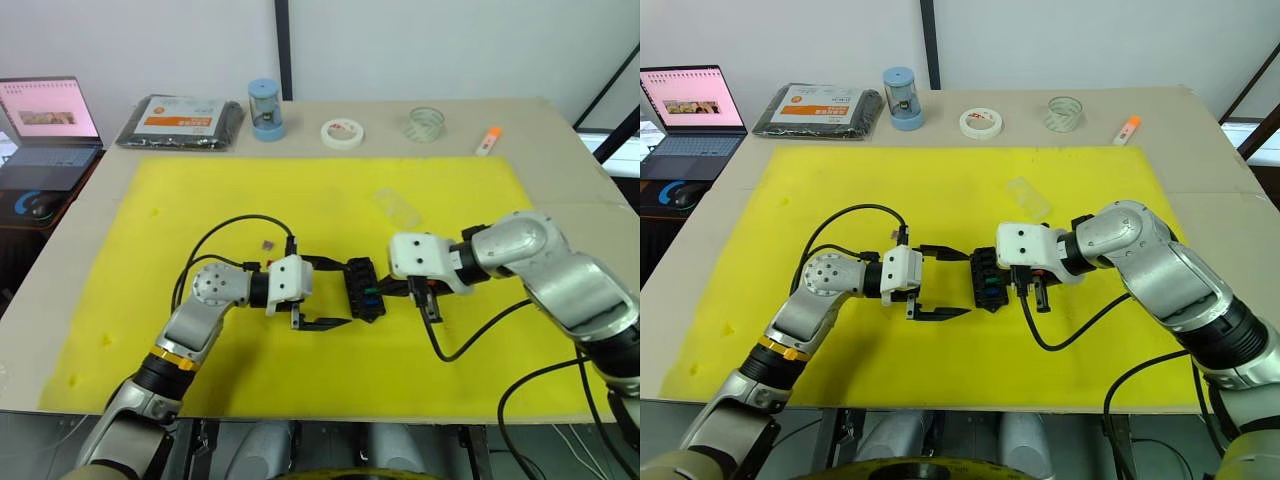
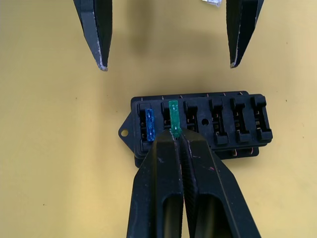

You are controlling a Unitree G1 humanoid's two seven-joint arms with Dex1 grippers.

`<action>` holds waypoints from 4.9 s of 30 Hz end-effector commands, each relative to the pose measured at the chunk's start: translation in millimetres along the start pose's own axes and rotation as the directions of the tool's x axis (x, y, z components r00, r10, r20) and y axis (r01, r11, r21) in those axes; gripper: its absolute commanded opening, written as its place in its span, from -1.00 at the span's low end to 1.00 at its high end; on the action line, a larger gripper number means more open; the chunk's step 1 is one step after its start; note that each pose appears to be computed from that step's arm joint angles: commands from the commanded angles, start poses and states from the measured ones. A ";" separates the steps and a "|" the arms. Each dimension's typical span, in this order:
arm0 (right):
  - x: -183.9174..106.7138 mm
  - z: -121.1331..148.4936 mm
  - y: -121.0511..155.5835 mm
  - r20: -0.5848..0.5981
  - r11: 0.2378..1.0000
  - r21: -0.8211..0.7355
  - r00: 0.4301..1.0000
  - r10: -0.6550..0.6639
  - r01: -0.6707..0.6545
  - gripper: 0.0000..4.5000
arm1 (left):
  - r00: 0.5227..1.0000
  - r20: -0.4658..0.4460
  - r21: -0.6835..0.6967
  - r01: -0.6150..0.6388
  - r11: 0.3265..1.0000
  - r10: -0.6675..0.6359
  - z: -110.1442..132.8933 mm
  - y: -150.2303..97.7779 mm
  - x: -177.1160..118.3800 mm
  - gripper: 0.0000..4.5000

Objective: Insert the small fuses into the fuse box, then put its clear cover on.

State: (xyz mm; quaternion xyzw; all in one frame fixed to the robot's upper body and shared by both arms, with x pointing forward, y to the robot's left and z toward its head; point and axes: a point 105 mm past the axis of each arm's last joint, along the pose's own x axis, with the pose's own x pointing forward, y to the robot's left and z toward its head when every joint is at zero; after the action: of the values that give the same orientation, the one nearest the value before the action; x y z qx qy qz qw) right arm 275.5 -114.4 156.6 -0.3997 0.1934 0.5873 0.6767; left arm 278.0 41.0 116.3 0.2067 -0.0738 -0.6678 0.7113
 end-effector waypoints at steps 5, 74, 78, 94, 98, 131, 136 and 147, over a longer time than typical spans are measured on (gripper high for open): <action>2.0 4.2 -0.2 0.008 1.000 -0.028 1.000 -0.002 0.002 -1.00 | 1.000 0.023 0.040 -0.004 0.999 0.003 8.4 1.7 3.0 0.99; 2.2 13.0 2.4 0.002 1.000 0.012 1.000 -0.023 0.023 -1.00 | 1.000 0.023 0.041 0.003 0.999 -0.004 7.1 -1.7 8.4 0.99; 3.4 11.3 2.2 -0.005 1.000 0.013 1.000 -0.023 0.023 -1.00 | 1.000 0.023 0.040 0.005 0.999 -0.006 7.0 -1.9 8.7 0.99; 10.2 -4.1 2.1 -0.061 1.000 0.012 0.998 -0.023 0.023 -1.00 | 1.000 0.017 0.035 0.000 0.999 -0.001 6.5 -2.4 7.8 0.99; 9.8 -10.2 1.9 -0.091 1.000 0.016 0.996 -0.025 0.026 -1.00 | 1.000 0.015 0.033 -0.002 0.999 0.002 6.2 -2.1 7.9 0.99; 7.9 3.6 -10.1 -0.007 0.999 0.012 0.999 -0.045 0.046 0.35 | 1.000 0.007 0.037 -0.012 0.999 0.011 4.8 1.9 9.1 1.00; 2.8 10.8 -10.7 0.033 0.999 0.018 0.999 -0.027 0.026 0.35 | 1.000 0.008 0.036 -0.010 0.999 0.009 4.8 1.7 9.2 1.00; -3.6 18.6 -9.4 0.080 1.000 0.015 0.997 0.016 -0.017 0.35 | 1.000 0.007 0.036 -0.012 0.999 0.012 5.0 2.2 9.4 1.00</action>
State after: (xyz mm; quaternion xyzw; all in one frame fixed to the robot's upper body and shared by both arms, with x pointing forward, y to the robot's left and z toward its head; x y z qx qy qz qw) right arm 277.4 -102.8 157.5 -0.3616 0.2025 0.6104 0.6751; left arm 278.3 33.4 111.3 0.2078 -0.0698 -0.6641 0.7148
